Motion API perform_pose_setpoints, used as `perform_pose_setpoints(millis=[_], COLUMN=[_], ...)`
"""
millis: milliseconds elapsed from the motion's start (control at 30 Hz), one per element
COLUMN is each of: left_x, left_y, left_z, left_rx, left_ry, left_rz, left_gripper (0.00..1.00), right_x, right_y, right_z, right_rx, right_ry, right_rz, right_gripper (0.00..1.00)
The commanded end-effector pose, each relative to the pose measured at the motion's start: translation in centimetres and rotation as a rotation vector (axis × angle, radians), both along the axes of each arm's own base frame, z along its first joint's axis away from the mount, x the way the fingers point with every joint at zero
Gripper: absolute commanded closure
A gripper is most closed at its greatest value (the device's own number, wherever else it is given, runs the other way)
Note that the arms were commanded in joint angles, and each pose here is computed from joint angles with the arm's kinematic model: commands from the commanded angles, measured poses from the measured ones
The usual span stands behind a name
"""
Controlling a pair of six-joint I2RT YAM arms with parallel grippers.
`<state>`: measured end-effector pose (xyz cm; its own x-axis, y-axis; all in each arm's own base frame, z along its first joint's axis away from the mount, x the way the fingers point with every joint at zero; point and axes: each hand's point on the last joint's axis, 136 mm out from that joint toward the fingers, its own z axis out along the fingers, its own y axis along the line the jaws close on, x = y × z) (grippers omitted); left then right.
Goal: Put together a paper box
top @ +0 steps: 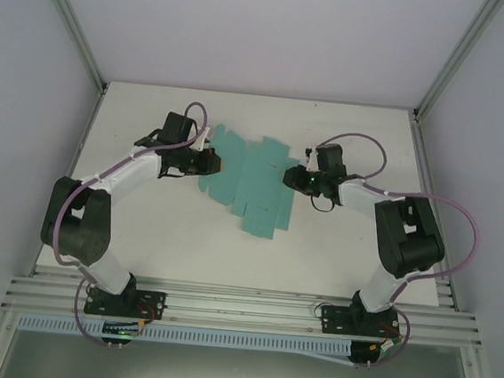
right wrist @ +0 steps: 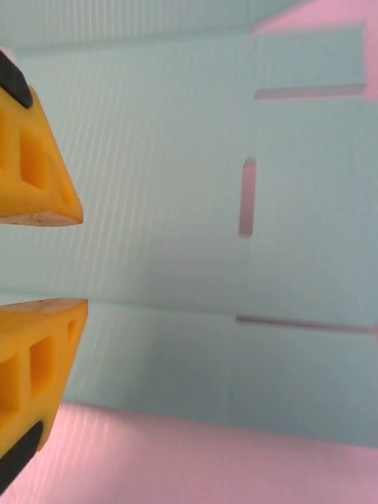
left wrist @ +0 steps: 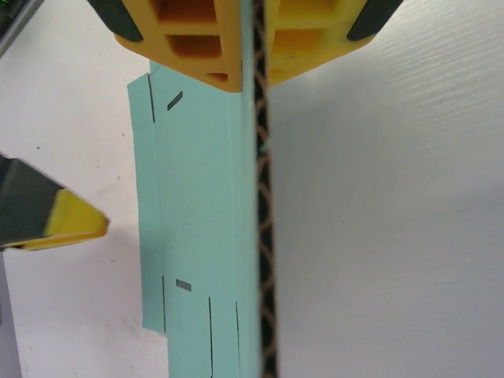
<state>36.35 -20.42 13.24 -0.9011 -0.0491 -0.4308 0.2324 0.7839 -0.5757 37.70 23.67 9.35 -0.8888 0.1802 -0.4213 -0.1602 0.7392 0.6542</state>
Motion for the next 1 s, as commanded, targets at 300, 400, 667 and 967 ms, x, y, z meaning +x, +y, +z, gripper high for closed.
perform_pose_setpoints(millis=[300, 400, 667, 967], left_x=[-0.7, -0.5, -0.6, -0.2], left_y=[0.6, -0.1, -2.9, -6.4], left_z=[-0.9, 0.5, 3.1, 5.1], left_rx=[0.087, 0.077, 0.068, -0.004], left_ry=[-0.01, -0.036, -0.064, -0.087], left_rz=[0.055, 0.045, -0.001, -0.063], left_gripper=[1.0, 1.0, 1.0, 1.0], right_x=[-0.3, -0.2, -1.2, -2.3], right_y=[9.1, 8.9, 7.7, 7.9], right_z=[-2.5, -4.1, -8.8, -10.9], right_rx=[0.109, 0.058, -0.13, -0.158], right_ry=[0.125, 0.152, 0.234, 0.269], right_rz=[0.144, 0.131, 0.102, 0.096], right_gripper=[0.91, 0.91, 0.93, 0.94])
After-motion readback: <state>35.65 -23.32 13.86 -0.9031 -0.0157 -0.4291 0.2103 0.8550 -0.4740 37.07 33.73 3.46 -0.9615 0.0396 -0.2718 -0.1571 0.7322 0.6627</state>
